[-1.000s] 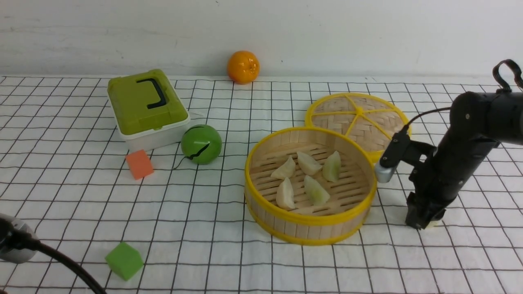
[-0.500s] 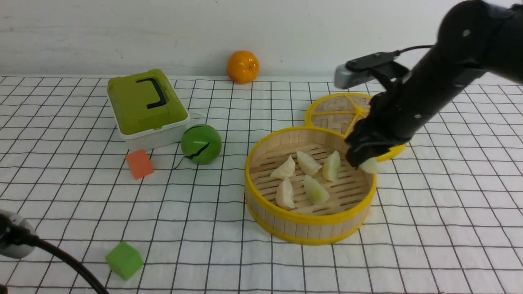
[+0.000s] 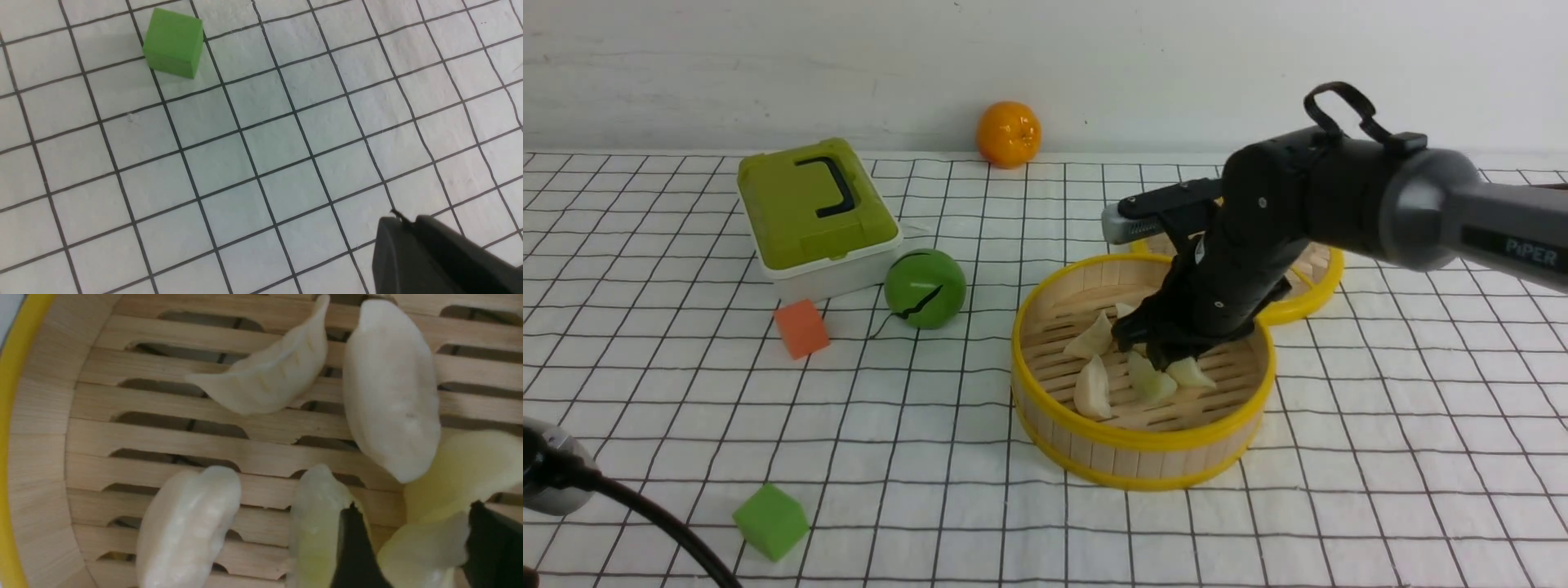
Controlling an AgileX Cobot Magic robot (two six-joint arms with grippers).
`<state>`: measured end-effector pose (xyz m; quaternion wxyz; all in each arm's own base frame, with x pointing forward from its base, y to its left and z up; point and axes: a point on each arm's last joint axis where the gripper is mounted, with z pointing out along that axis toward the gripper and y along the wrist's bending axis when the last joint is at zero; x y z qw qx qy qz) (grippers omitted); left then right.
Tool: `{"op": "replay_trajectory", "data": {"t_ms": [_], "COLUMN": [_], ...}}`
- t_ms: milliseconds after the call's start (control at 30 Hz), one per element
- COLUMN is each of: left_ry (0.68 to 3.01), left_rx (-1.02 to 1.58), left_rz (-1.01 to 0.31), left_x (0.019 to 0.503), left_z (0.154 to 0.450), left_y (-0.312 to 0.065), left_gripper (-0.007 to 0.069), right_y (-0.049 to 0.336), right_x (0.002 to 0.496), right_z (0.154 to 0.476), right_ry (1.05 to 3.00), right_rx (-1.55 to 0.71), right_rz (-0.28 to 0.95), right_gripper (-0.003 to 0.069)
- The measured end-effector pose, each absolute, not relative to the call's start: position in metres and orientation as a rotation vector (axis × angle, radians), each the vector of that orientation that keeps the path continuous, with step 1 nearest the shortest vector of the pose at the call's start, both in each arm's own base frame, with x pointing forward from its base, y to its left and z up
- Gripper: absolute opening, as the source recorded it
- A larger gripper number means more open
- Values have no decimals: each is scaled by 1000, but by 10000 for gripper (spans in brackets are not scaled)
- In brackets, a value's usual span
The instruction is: Put the dumplings into the steamer on the table with the white tablecloth.
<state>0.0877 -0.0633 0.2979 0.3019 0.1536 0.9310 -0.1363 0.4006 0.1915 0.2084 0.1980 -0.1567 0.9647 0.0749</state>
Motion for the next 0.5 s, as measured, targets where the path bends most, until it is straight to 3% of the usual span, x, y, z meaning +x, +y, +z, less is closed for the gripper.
{"op": "replay_trajectory", "data": {"t_ms": [100, 200, 267, 367, 500], "left_ry": [2469, 2469, 2468, 2466, 2466], "left_rx": [407, 407, 407, 407, 407], "left_rz": [-361, -361, -363, -364, -364], "left_x": [88, 88, 88, 88, 88], "left_z": [298, 298, 298, 298, 298], "left_y": [-63, -63, -63, -64, -64], "left_gripper": [44, 50, 52, 56, 60], "right_y": [186, 178, 171, 151, 120], "right_x": [391, 372, 356, 311, 246], "right_z": [221, 259, 300, 361, 395], "right_ry": [2746, 2723, 2633, 2438, 2236], "right_rx": [-454, -500, -515, -501, -457], "right_rz": [183, 187, 215, 269, 311], "right_gripper": [426, 397, 346, 210, 55]}}
